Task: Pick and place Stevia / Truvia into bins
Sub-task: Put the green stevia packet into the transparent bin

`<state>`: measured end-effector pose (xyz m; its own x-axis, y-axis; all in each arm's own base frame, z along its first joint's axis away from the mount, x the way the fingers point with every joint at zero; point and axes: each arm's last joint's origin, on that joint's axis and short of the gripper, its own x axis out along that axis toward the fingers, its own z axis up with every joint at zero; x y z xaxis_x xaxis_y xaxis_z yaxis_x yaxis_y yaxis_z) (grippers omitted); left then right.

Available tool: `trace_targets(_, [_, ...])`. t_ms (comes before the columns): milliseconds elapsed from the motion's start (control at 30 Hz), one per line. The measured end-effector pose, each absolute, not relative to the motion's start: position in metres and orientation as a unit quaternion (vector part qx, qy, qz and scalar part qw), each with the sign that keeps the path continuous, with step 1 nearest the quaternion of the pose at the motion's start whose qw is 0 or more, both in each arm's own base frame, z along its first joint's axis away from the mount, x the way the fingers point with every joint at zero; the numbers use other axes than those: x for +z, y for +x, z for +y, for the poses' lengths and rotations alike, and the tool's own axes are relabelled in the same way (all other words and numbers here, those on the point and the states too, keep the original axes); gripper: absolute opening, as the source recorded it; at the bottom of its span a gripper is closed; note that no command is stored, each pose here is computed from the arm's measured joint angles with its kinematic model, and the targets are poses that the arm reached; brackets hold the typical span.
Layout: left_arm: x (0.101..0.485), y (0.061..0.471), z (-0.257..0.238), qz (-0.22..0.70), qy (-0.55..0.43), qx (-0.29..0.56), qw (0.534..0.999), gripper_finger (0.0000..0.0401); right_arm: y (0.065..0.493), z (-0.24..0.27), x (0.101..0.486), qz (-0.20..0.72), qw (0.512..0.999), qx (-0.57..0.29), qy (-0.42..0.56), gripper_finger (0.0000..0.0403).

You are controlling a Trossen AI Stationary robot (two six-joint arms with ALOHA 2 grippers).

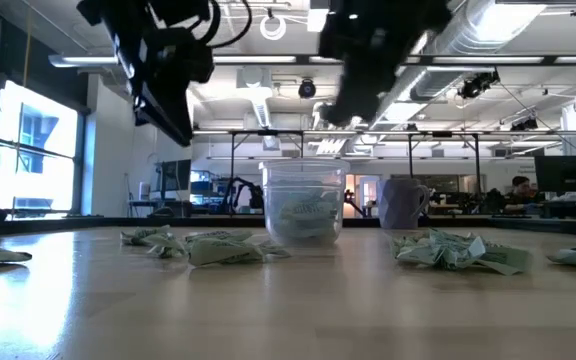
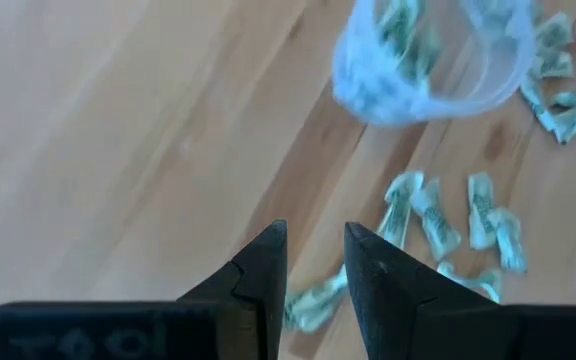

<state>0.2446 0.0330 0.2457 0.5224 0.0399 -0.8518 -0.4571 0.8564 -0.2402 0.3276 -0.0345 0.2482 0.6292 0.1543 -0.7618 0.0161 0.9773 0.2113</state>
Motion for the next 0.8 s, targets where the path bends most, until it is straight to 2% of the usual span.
trace_targets(233, [0.228,0.236,0.036,0.491,-0.26,0.146,0.819,0.0136,0.373,-0.051,0.225,0.464,0.869,0.088,0.15,0.0049])
trace_targets(433, [0.224,0.23,0.032,0.522,-0.26,0.145,0.799,0.0136,0.377,-0.056,0.223,0.466,0.869,0.078,0.146,0.0119])
trace_targets(533, [0.223,0.228,0.021,0.548,-0.215,0.107,0.801,0.0136,0.367,-0.057,0.23,0.485,0.865,0.055,0.118,0.0162])
trace_targets(700, [0.218,0.226,-0.004,0.583,-0.084,0.011,0.808,0.0136,0.34,-0.054,0.251,0.527,0.85,0.002,0.007,0.0228])
trace_targets(800, [0.207,0.226,-0.01,0.591,-0.028,-0.006,0.806,0.0136,0.325,-0.052,0.257,0.546,0.837,-0.015,-0.009,0.026])
